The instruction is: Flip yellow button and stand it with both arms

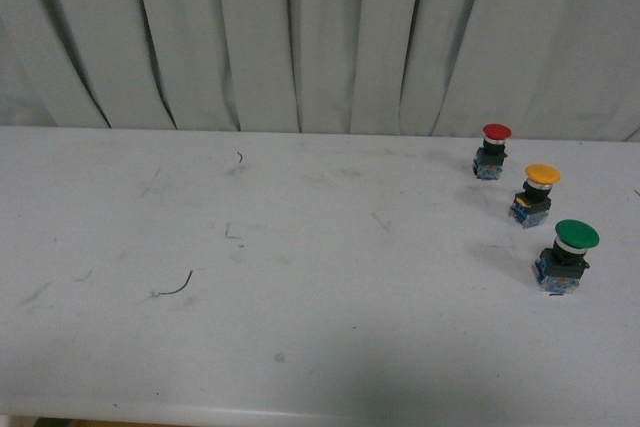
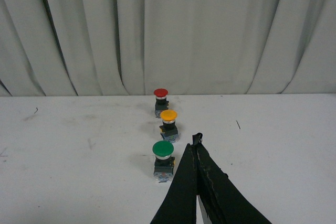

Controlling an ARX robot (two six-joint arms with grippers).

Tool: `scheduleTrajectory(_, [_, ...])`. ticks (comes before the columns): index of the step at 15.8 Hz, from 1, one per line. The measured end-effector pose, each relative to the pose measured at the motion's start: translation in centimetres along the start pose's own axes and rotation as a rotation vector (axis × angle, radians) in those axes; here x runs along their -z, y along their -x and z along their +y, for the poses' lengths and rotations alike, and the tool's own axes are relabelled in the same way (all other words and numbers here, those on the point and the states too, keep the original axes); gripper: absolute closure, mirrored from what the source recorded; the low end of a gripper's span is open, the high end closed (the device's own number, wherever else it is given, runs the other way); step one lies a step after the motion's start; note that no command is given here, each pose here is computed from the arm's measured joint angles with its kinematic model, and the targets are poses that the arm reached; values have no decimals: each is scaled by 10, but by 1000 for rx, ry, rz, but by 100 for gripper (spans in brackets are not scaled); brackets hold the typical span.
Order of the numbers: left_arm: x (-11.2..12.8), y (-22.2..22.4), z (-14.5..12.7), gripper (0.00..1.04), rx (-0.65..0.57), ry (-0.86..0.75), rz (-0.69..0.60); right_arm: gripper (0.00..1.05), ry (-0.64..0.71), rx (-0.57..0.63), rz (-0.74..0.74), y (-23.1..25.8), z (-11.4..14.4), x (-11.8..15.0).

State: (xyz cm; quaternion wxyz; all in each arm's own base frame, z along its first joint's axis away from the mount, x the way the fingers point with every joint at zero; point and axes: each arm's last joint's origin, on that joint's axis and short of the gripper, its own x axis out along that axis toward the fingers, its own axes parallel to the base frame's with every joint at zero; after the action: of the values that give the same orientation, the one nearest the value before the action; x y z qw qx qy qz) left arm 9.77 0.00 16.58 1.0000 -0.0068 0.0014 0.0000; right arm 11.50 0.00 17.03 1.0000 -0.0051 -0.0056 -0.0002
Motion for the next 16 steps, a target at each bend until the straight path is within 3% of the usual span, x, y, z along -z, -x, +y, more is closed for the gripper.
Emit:
scheduleTrajectory(7, [0,0,0,7,0,0,0,103,0,-1,47,12,0,6])
scheduleTrajectory(11, [0,0,0,7,-1,0,0,103,-2,0,3,18,0,3])
scheduleTrajectory(12, [0,0,0,7,0,0,0,98,-2,0,8,18,0,3])
scheduleTrajectory(16, [0,0,0,7,0,0,0,47,-2,0,6,18,0,3])
